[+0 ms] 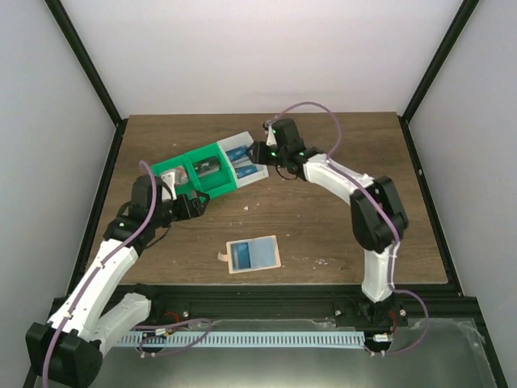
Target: Take the credit cards out of the card holder
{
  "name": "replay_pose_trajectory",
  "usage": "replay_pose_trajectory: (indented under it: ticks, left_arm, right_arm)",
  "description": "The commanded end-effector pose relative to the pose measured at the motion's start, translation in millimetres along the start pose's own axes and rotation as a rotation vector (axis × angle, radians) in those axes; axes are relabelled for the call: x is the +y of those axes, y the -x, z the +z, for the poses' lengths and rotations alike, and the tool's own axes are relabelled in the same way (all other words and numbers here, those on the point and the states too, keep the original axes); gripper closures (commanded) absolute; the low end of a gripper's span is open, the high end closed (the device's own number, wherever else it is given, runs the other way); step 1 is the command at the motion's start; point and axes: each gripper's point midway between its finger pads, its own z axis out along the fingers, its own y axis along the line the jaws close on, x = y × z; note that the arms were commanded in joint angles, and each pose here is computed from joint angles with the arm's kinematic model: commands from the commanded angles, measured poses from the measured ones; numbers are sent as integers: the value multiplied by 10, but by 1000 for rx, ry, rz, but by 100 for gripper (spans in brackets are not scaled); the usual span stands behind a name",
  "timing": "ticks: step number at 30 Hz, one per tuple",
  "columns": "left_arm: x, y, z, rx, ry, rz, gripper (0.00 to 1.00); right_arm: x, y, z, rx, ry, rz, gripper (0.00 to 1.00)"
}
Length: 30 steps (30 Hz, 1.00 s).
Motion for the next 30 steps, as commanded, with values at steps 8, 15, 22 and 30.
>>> replay_pose_trajectory:
  ticks: [8, 15, 22, 30]
  left_arm:
    - [-356, -464, 144, 143, -298, -173, 16]
    - [-501, -797, 326, 251, -290, -179, 21]
    - [-644, -1186, 469, 342, -338, -215, 27]
    - [-594, -1534, 576, 416, -397, -324, 25]
  right_arm:
    - [94, -1039, -872, 181, 33, 58, 56]
    - [457, -1839, -1027, 271, 128, 58, 56]
    - [702, -2401, -1082, 355, 162, 8, 57]
    - [602, -2785, -1042, 402, 146, 28, 61]
